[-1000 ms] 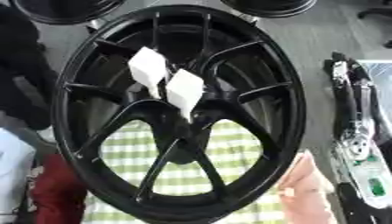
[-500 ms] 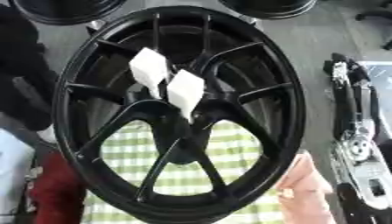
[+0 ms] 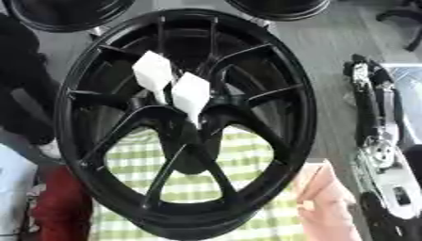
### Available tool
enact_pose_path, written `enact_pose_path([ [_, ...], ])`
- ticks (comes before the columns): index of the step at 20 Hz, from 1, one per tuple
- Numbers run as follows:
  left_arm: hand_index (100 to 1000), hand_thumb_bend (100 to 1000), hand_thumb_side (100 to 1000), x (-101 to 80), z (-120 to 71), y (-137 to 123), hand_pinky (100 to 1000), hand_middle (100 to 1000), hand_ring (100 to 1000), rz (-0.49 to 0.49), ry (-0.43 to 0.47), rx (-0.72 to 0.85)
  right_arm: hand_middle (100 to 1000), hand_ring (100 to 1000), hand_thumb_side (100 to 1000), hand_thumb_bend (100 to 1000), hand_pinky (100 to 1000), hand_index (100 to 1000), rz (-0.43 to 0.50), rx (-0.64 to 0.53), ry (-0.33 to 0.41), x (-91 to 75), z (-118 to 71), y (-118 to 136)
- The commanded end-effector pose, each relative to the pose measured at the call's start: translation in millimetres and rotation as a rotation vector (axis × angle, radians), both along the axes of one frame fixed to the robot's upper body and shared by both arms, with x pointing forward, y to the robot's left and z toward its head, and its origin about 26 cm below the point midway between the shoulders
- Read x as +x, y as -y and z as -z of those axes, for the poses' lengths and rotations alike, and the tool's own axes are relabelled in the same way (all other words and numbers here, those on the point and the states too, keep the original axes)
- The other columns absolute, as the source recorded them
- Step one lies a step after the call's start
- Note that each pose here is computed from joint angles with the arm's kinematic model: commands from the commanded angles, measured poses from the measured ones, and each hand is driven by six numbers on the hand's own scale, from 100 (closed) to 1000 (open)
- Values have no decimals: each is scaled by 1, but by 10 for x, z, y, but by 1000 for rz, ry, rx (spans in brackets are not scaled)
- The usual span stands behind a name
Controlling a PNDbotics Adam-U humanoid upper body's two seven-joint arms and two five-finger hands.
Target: Pull the pin out of the wheel hub.
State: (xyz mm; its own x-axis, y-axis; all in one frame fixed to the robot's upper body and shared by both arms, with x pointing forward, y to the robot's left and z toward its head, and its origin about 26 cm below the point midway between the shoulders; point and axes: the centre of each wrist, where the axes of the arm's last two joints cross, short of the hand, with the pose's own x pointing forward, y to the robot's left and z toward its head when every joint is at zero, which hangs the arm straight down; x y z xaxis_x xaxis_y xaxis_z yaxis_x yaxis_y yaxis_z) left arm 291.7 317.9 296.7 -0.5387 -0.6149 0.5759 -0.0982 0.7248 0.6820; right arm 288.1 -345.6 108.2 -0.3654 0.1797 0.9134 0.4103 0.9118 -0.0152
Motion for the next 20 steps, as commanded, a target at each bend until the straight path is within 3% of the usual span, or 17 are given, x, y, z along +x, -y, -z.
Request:
enact_pose_path([
  [1, 811, 191, 775, -89, -317, 9, 681, 864, 826, 33, -48, 245, 686, 819, 693, 100, 944, 778, -8, -39, 21, -19, -105, 44],
  [9, 839, 222, 802, -111, -666, 325, 722, 858, 828, 225, -167, 658, 686, 818, 691, 100, 944, 778, -22, -50, 8, -33, -93, 47],
  [20, 870, 308, 782, -80, -767, 1000, 766, 849, 839, 421, -268, 950, 684, 817, 699, 100, 944, 777, -29, -61, -13, -34, -58, 41],
])
